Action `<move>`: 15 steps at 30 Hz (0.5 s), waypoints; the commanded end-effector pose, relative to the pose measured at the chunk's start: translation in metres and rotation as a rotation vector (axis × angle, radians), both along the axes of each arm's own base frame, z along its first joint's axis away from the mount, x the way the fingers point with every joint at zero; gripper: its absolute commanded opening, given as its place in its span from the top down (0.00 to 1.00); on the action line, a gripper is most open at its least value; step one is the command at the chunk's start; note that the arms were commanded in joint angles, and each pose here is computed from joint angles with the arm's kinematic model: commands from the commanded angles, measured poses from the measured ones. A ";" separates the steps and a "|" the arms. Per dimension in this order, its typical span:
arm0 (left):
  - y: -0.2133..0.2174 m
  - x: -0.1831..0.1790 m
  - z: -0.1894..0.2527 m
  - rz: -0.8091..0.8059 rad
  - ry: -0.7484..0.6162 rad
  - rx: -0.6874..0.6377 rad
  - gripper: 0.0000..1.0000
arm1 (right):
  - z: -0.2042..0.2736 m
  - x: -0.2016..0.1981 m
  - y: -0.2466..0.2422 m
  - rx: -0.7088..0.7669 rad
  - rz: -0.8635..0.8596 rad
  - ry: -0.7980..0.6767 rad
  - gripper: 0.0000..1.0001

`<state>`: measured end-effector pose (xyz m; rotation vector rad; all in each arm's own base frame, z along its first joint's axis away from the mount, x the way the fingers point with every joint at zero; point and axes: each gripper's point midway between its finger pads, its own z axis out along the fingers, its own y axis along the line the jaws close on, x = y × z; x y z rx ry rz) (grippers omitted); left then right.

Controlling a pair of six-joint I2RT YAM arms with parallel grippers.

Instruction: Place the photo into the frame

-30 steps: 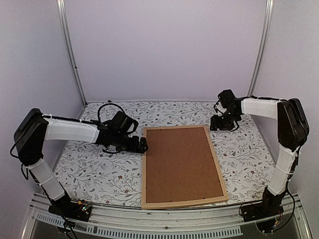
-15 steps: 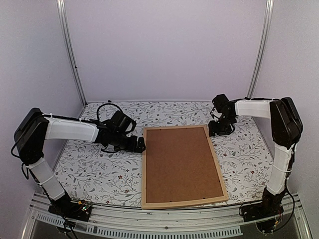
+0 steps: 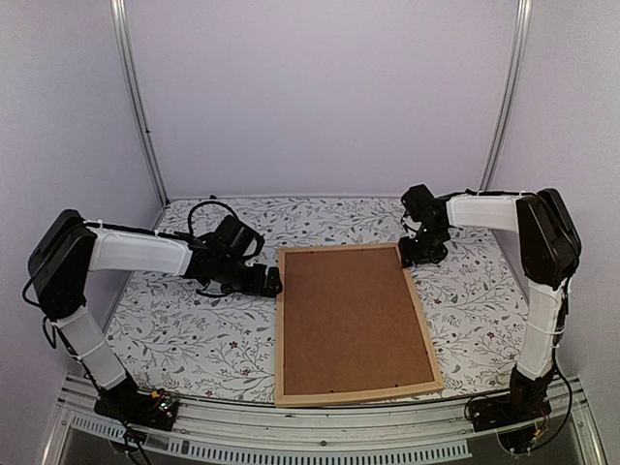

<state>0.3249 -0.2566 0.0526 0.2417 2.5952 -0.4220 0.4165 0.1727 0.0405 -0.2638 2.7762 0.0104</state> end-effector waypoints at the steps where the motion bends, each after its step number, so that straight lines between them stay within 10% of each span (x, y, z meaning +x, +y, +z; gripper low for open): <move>1: 0.006 0.003 -0.011 0.006 0.015 0.016 0.00 | -0.017 -0.011 0.005 -0.068 0.010 0.044 0.46; 15: -0.013 -0.003 -0.032 -0.040 0.099 -0.035 0.05 | -0.046 -0.036 0.025 -0.234 0.006 0.074 0.46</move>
